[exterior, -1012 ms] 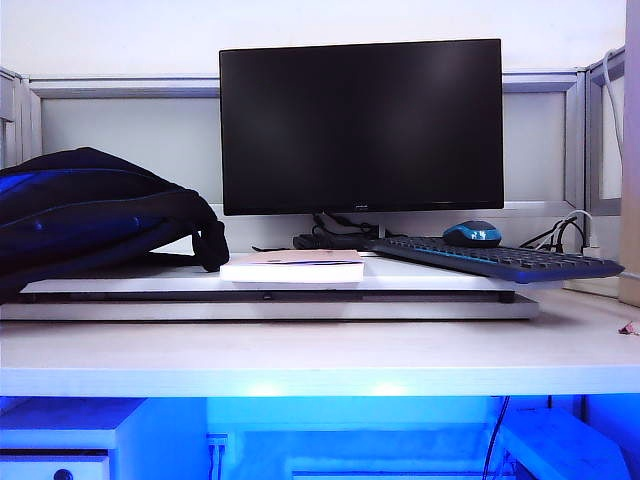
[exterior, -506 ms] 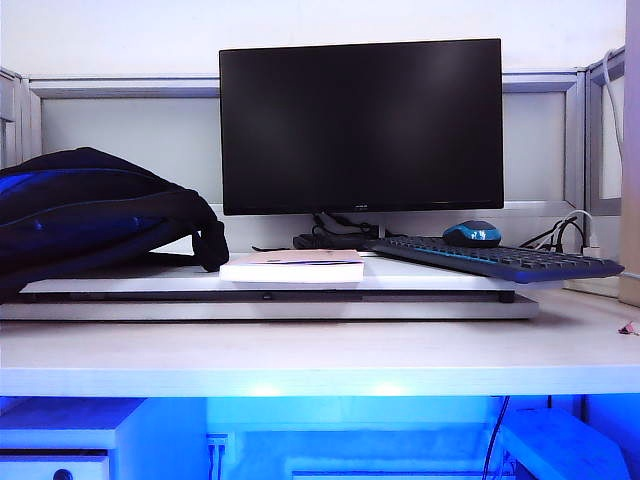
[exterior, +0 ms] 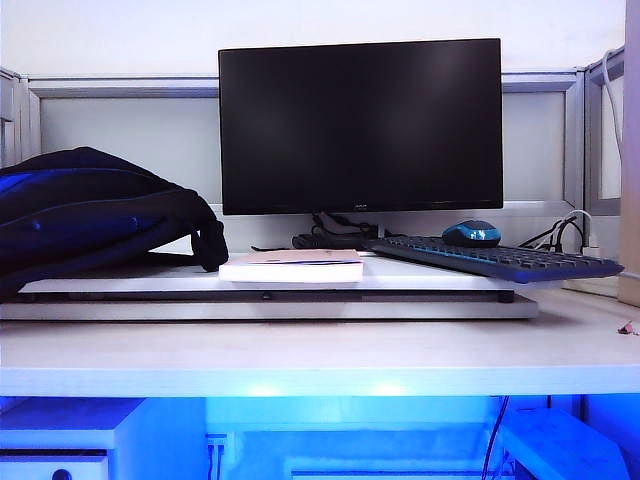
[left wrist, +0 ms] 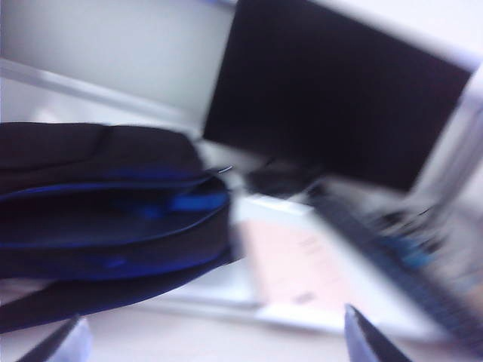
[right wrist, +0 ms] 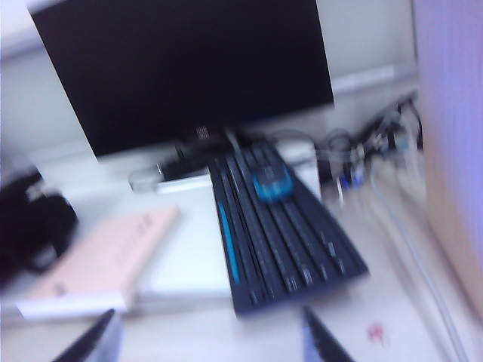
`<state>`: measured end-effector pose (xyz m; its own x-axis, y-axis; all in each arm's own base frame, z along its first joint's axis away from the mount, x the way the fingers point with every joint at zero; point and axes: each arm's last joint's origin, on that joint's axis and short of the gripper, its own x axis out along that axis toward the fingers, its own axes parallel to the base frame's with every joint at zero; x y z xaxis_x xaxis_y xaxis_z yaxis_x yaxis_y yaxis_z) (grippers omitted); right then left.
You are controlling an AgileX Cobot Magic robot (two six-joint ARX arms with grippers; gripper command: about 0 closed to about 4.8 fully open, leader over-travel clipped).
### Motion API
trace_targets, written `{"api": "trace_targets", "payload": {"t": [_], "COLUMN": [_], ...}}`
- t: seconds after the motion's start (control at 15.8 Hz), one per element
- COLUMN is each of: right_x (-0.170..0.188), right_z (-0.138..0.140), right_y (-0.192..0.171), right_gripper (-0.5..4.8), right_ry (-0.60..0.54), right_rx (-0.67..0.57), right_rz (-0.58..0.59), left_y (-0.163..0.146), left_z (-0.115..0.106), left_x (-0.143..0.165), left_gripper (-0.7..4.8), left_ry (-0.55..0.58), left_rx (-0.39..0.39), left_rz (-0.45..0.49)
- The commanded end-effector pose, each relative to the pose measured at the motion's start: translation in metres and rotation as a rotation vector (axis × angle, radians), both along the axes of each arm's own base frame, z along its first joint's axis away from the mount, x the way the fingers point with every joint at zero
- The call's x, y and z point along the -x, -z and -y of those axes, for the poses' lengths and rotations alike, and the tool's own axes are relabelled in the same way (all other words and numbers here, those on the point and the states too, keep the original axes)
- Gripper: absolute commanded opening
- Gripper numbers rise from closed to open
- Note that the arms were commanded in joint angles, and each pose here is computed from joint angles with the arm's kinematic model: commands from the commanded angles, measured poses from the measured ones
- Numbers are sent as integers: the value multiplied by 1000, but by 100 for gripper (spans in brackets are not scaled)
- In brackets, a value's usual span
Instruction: Pick up the book on the desk and put it into the open backpack.
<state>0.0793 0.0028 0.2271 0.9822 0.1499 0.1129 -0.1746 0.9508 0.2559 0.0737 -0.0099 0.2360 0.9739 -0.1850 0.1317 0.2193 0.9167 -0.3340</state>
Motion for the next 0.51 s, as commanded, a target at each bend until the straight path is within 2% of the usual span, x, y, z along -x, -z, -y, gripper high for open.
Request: {"api": "trace_targets", "payload": {"t": [0.06, 0.25, 0.51], "right_x": [10, 7, -11], "right_z": [-1, -2, -4], "right_y": [-33, -55, -82], "right_gripper": [328, 338, 339], "right_ry": [-12, -67, -177], "right_rx": [-3, 1, -101], "right_rz": [78, 74, -4], "left_y": [-22, -37, -54], "left_z": [1, 2, 5], "left_x": [7, 6, -9], "left_gripper": [468, 479, 479], "left_ry": [92, 134, 219], "left_rx": [184, 249, 415], "left_rz": [12, 8, 8]}}
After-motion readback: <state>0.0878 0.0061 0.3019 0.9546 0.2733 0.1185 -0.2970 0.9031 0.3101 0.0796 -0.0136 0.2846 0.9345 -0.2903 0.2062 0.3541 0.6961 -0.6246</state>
